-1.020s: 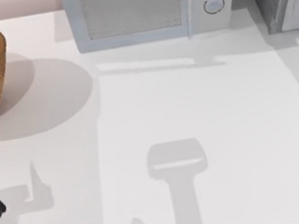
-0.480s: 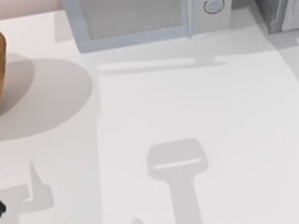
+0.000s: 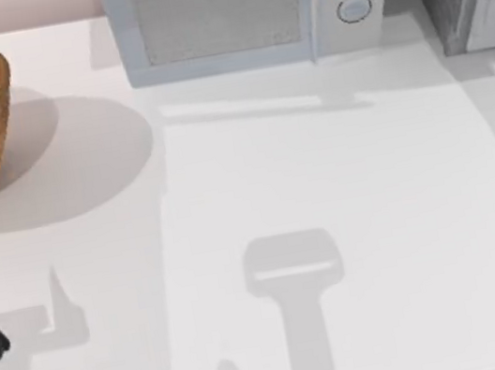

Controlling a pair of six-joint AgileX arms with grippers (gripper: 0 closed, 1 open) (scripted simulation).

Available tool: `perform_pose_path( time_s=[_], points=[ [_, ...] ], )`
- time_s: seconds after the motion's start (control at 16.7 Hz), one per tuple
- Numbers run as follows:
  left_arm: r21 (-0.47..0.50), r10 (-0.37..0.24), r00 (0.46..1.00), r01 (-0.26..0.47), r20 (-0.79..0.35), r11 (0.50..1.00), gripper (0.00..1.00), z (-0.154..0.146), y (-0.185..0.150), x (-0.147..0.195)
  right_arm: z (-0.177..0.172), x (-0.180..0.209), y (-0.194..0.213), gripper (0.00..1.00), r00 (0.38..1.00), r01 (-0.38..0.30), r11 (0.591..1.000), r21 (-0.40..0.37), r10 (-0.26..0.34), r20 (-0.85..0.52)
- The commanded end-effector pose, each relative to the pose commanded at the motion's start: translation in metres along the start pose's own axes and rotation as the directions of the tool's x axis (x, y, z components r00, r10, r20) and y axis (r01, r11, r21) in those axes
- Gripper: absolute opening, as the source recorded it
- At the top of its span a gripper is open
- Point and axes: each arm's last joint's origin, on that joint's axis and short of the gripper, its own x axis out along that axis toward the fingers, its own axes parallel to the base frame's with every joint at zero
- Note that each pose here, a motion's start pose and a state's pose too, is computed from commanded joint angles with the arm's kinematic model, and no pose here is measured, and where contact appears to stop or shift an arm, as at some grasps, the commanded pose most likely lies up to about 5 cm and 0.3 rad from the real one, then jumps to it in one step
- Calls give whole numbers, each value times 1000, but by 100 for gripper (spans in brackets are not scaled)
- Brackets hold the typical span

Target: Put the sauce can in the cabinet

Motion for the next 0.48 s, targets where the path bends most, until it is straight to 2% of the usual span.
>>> perform_pose_path(
  time_s=[0.12, 0.48],
  points=[
    [0, 0, 1000, 0, 0, 1000, 100, 0, 0, 0, 0, 0, 0, 98, 1000, 0, 1000, 0, 0, 0],
    [0, 0, 1000, 0, 0, 1000, 100, 0, 0, 0, 0, 0, 0, 100, 1000, 0, 1000, 0, 0, 0]
  ],
)
